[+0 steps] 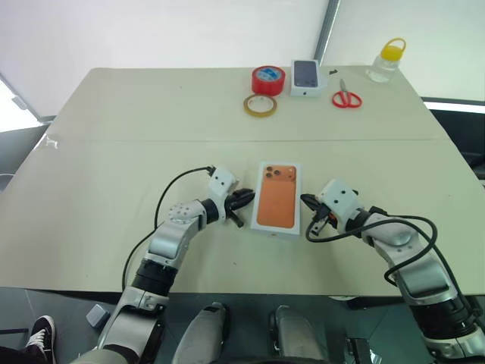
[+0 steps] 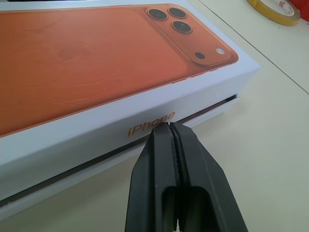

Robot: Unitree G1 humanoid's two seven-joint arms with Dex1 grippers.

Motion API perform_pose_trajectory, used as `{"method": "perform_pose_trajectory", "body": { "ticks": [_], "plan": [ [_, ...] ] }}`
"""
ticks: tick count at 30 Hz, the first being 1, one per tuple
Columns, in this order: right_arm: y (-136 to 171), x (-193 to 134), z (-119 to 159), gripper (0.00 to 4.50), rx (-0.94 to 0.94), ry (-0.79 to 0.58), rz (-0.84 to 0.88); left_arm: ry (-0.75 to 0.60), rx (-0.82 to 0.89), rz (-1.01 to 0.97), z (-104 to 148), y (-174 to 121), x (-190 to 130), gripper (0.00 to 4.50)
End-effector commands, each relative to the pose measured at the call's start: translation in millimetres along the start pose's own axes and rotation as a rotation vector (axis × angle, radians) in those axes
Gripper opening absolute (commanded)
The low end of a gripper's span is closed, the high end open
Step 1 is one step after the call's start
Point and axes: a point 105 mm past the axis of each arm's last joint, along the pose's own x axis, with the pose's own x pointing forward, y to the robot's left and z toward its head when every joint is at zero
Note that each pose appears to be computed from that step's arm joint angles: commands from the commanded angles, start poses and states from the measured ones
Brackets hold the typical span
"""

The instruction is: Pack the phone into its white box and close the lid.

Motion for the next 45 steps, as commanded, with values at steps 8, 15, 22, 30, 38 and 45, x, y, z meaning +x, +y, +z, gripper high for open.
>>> {"method": "perform_pose_trajectory", "body": {
  "ticks": [8,15,22,30,38,45],
  "plan": [
    [4.1,0.3,7.7,0.05,-0.048,-0.02,0.007,-0.06,0.036,-0.058,15.9,-16.7,11.8,0.58],
    [0.1,-0.6,6.7,0.05,-0.028,-0.017,-0.009,-0.035,0.045,-0.063,10.8,-18.6,14.9,0.58],
    [0.4,-3.9,2.7,0.05,-0.036,-0.001,-0.015,-0.06,0.042,-0.04,16.7,-15.7,16.0,0.58],
    [2.3,-3.2,0.1,0.05,-0.028,0.009,-0.007,-0.068,0.029,-0.058,18.5,-20.5,18.7,0.58],
    [3.8,5.4,0.8,0.05,-0.034,0.014,0.001,-0.003,0.022,-0.023,-1.3,-13.1,8.1,0.58],
    [2.7,7.5,-2.8,0.05,-0.054,0.034,0.001,-0.014,0.021,0.023,2.0,-5.1,9.7,0.58]
  ]
}}
